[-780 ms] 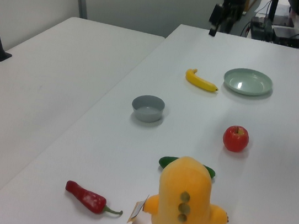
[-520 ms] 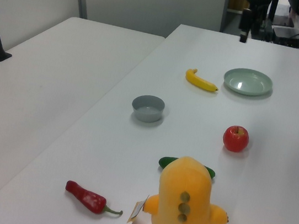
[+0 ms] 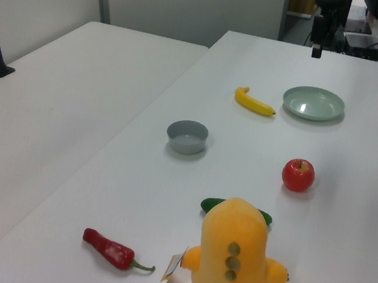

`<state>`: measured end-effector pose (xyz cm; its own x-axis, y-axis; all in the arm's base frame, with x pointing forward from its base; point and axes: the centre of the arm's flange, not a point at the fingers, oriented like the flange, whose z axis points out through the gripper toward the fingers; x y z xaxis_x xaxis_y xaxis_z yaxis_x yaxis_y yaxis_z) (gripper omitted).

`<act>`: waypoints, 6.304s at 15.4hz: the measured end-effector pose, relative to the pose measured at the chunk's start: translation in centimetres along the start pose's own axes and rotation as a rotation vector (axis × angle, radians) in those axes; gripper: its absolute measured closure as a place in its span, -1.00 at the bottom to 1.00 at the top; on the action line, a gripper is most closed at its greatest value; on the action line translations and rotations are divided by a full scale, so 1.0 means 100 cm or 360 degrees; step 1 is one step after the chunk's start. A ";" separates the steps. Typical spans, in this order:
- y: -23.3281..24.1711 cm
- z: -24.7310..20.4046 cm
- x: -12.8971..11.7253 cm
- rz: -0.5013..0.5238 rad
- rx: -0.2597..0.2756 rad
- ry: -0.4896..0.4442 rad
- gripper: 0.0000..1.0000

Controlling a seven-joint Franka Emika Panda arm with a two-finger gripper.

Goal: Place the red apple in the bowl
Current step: 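Move the gripper toward the red apple, then lower the open gripper down over the red apple, then close the gripper around the red apple, then lift the red apple and carry it over the grey bowl, then lower the apple into the grey bowl and open the gripper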

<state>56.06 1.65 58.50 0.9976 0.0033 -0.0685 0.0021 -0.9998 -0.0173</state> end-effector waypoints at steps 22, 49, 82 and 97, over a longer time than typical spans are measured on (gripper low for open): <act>-0.115 0.091 0.022 -0.0250 -0.0043 -0.0037 -1.00; -0.173 0.241 -0.028 -0.0385 -0.0130 -0.0037 -0.88; -0.151 0.144 0.149 0.0495 0.0064 0.0574 -0.39; -0.163 0.191 0.197 0.0974 0.0169 0.0562 -0.39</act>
<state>74.39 18.35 38.43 0.7802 -0.5817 0.2300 -0.5542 -0.8133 -0.1772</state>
